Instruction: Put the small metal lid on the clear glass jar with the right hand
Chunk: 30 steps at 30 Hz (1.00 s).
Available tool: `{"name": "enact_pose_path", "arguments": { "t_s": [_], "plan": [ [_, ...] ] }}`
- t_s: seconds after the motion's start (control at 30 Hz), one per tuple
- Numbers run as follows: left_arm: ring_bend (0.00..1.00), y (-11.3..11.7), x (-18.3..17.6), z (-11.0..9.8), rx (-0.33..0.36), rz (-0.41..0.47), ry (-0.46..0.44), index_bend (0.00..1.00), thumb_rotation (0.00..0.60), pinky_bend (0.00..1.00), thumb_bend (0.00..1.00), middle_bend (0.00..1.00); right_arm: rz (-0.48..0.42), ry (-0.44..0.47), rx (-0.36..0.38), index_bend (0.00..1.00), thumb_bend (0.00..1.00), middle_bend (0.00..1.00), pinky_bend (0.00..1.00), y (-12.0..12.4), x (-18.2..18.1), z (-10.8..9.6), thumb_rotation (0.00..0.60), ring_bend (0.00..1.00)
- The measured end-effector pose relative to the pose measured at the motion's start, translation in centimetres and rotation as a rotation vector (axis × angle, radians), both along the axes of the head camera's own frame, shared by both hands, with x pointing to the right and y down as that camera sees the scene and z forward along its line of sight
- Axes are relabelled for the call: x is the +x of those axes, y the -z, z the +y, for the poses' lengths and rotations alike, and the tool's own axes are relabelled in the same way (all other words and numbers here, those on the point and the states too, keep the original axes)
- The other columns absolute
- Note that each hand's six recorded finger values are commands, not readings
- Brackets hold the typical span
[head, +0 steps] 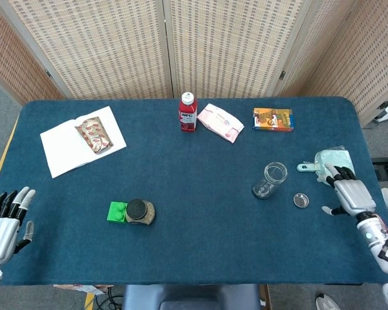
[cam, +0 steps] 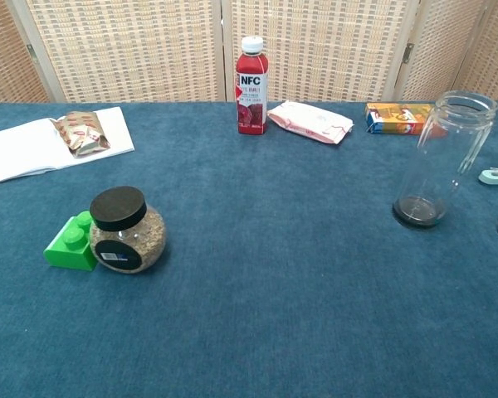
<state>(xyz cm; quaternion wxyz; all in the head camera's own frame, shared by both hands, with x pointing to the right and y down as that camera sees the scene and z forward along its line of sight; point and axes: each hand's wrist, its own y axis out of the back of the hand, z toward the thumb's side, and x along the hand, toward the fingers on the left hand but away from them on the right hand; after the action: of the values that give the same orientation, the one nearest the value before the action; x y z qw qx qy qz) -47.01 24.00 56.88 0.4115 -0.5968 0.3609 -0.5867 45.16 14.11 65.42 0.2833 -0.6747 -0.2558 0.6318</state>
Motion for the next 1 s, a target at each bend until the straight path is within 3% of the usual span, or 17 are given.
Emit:
{"name": "enact_pose_path", "arguments": {
  "t_s": [0.43,1.0],
  "plan": [
    [0.0,0.6,0.0,0.0,0.013,0.024,-0.003,0.0,0.6,0.0,0.54,0.06,0.016,0.023,-0.051,0.41,0.2,0.0,0.0,-4.1,-1.0,-1.0,0.6,0.0],
    [0.0,1.5,0.1,0.1,0.037,0.055,-0.015,0.0,0.6,0.0,0.54,0.06,0.031,0.061,-0.094,0.46,0.21,0.0,0.0,-6.7,-2.6,-0.7,0.6,0.0]
  ]
}}
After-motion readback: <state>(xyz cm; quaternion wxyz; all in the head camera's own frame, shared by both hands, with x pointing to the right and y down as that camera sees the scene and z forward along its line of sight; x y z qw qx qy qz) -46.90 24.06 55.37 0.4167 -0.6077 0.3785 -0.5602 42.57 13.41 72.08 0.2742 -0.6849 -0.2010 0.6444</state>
